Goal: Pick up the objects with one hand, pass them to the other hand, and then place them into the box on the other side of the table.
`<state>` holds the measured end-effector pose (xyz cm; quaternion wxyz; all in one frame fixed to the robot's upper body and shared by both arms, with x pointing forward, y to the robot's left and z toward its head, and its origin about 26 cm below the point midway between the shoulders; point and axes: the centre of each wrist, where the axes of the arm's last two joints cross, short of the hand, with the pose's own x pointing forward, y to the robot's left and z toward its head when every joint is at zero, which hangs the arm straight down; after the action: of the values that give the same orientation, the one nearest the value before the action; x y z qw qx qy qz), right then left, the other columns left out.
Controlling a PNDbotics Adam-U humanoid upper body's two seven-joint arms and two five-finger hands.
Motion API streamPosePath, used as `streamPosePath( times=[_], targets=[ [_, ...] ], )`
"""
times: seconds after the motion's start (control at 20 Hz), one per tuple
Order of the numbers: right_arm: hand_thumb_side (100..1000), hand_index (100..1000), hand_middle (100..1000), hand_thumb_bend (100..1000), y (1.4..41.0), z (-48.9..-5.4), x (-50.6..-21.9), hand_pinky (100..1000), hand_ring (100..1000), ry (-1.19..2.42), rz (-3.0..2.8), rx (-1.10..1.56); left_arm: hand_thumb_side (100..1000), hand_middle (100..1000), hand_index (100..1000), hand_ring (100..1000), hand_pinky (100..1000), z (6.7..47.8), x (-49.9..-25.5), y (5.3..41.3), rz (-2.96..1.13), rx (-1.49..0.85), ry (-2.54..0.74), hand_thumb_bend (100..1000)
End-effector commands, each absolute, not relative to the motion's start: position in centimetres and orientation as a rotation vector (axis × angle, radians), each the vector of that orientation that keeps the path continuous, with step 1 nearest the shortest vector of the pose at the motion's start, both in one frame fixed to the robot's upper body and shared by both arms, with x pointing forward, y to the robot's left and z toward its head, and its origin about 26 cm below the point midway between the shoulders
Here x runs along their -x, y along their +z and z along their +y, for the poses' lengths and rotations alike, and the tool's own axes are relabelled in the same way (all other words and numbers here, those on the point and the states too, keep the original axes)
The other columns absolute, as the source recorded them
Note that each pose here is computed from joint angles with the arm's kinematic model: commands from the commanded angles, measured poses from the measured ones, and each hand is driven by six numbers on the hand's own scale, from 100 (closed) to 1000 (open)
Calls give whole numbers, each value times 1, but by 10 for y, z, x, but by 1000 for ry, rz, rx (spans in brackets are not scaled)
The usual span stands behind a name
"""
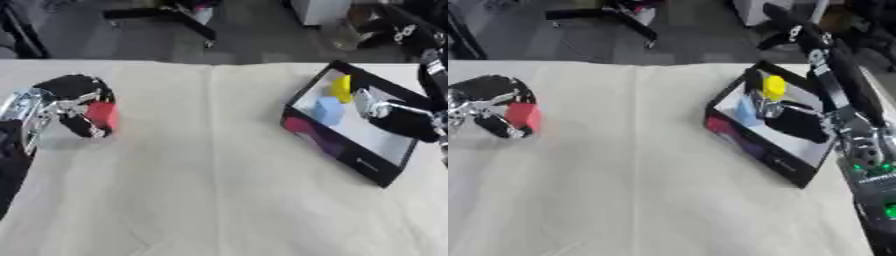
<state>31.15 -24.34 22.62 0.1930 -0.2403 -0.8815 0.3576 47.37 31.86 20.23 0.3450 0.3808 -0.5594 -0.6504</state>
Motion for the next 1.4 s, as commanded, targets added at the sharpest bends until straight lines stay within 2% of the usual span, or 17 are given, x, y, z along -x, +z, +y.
streamPosePath(
  times=[0.05, 0.1, 0.15, 0.2, 0.45, 0.8, 1.0, 1.4],
  targets=[
    [288, 969, 766, 108, 239, -241, -308, 779, 701, 1040, -2515, 689, 287, 362, 525, 449, 627, 325, -460, 247, -1637, -968, -1584, 100],
    [284, 969, 767, 112, 241, -240, -307, 781, 703, 1054, -2525, 689, 304, 356, 516, 443, 626, 323, -455, 253, -1698, -919, -1549, 100],
    [281, 971, 769, 117, 242, -238, -307, 783, 705, 1069, -2535, 688, 404, 353, 510, 441, 627, 320, -450, 257, -1753, -864, -1516, 100],
    [279, 972, 771, 120, 244, -235, -307, 784, 707, 1086, -2548, 685, 340, 349, 504, 438, 626, 317, -444, 261, -1807, -797, -1484, 100],
    [270, 975, 777, 139, 250, -218, -307, 789, 714, 1177, -2629, 625, 440, 337, 482, 427, 625, 291, -417, 269, -1969, -395, -1337, 100],
    [247, 978, 786, 174, 258, -189, -306, 797, 727, 1293, -2729, 558, 558, 342, 479, 431, 632, 241, -393, 258, -1964, 137, -1304, 100],
    [227, 979, 791, 194, 260, -179, -305, 805, 736, 1344, -2758, 583, 584, 345, 481, 433, 635, 222, -386, 255, -1913, 320, -1327, 100],
    [196, 976, 797, 211, 264, -164, -303, 817, 750, 1377, -2799, 650, 624, 351, 484, 439, 642, 193, -385, 254, -1837, 524, -1361, 100]
  ],
)
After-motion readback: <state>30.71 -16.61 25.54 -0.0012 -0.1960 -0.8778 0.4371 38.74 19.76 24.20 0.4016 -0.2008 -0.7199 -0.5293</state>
